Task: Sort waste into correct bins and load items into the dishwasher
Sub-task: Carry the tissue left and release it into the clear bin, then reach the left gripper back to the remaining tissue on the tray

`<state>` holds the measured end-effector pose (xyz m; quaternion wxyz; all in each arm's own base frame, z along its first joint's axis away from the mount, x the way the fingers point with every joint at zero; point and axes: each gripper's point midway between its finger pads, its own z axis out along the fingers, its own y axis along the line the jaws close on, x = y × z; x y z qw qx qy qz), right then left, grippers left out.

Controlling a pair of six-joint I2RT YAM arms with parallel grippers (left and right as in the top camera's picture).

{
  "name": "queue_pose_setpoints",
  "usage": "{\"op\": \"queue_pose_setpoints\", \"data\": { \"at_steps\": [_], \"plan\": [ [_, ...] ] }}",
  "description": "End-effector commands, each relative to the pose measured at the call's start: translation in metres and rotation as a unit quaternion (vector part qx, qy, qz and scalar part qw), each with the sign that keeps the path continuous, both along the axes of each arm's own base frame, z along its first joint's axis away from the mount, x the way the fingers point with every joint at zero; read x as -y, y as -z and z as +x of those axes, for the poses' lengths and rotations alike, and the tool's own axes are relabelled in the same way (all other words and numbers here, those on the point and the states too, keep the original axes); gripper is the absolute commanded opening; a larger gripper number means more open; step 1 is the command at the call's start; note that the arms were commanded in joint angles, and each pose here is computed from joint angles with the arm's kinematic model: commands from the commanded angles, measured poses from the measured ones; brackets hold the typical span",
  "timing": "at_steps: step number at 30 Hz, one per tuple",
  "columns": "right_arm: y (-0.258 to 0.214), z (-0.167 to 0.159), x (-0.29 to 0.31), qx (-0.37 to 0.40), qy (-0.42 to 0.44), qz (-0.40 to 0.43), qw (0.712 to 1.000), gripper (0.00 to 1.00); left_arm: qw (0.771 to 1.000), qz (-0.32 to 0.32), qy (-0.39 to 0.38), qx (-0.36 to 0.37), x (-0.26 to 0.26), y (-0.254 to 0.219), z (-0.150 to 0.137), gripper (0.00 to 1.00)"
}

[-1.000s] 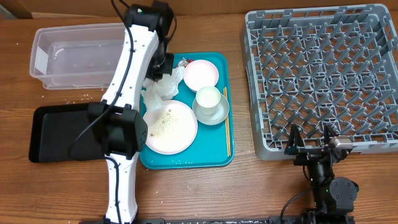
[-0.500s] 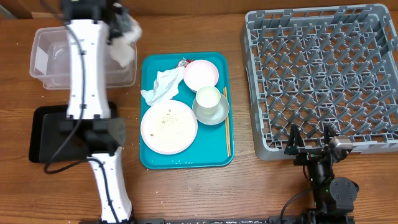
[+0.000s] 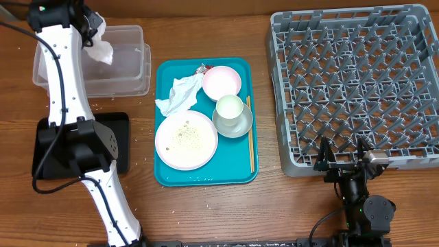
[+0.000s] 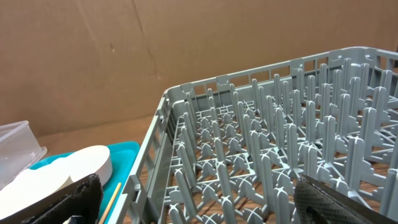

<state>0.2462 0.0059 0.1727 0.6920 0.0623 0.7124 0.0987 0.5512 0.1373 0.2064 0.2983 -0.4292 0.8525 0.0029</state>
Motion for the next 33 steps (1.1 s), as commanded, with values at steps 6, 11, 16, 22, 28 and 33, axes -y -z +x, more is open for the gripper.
{"op": "queue_pose_setpoints", "data": {
  "at_steps": [6, 11, 16, 22, 28, 33],
  "plan": [
    [0.001, 0.0, 0.002, 0.003, 0.003, -0.002, 1.0, 1.0, 1.0, -0.009, -0.02, -0.008, -0.006, 0.028, 0.003, 0.56],
    [0.001, 0.0, 0.002, 0.003, 0.003, -0.002, 1.0, 1.0, 0.997, -0.033, 0.069, 0.024, 0.02, -0.01, 0.007, 0.62],
    [0.001, 0.0, 0.002, 0.003, 0.003, -0.002, 1.0, 1.0, 0.944, -0.133, 0.291, 0.079, 0.105, -0.059, -0.003, 0.64],
    [0.001, 0.0, 0.002, 0.003, 0.003, -0.002, 1.0, 1.0, 0.893, -0.111, 0.437, 0.002, 0.171, -0.035, -0.037, 0.61],
    [0.001, 0.0, 0.002, 0.003, 0.003, -0.002, 1.0, 1.0, 0.876, 0.014, 0.461, -0.144, 0.192, 0.013, -0.065, 0.61],
    [0.001, 0.0, 0.002, 0.003, 0.003, -0.002, 1.0, 1.0, 0.852, 0.088, 0.461, -0.234, 0.198, 0.055, -0.081, 0.6]
  ]
}}
